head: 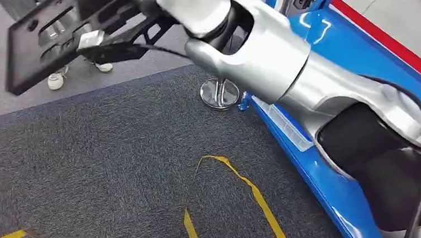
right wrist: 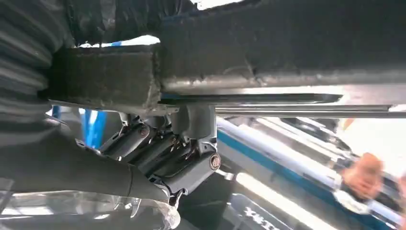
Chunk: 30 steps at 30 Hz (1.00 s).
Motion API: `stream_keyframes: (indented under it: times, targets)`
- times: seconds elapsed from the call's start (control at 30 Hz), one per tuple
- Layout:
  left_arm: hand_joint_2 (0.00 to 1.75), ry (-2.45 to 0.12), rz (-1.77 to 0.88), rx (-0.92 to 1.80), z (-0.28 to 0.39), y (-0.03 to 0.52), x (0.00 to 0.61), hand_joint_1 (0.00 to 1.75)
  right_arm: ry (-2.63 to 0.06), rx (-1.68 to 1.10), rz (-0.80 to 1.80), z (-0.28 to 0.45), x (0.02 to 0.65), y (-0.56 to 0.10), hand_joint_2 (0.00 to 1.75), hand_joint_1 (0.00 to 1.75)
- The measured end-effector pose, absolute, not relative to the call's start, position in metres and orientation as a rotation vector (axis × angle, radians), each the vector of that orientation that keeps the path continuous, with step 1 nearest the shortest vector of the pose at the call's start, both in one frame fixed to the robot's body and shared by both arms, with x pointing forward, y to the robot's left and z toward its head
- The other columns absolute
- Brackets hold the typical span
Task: Take the parts from the cabinet and place them on the table.
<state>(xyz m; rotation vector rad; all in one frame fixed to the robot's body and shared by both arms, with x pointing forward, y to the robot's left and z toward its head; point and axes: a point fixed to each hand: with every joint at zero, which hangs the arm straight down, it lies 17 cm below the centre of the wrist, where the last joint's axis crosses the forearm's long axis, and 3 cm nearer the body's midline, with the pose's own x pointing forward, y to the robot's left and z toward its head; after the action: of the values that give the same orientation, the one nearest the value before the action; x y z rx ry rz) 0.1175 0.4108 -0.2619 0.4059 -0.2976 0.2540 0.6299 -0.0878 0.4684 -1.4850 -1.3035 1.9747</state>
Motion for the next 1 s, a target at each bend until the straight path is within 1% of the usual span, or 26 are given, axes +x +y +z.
stream_keyframes:
  times: [0.23,0.4,0.77,1.0]
  targets:
    - [1.75,-0.298,0.265,0.408,-0.262,0.411,0.116,0.0,-1.083,-1.56,1.8,0.501,0.658,-0.191,1.75,1.75]
    - [1.75,-0.294,0.264,0.402,-0.264,0.407,0.112,0.0,-1.007,-1.547,1.734,0.498,0.664,-0.237,1.75,1.75]
    - [1.75,-0.314,0.267,0.404,-0.261,0.408,0.123,0.0,-0.918,-1.528,1.679,0.484,0.668,-0.293,1.75,1.75]
    - [1.75,-0.317,0.265,0.402,-0.261,0.407,0.122,0.0,-0.892,-1.532,1.67,0.48,0.668,-0.301,1.75,1.75]
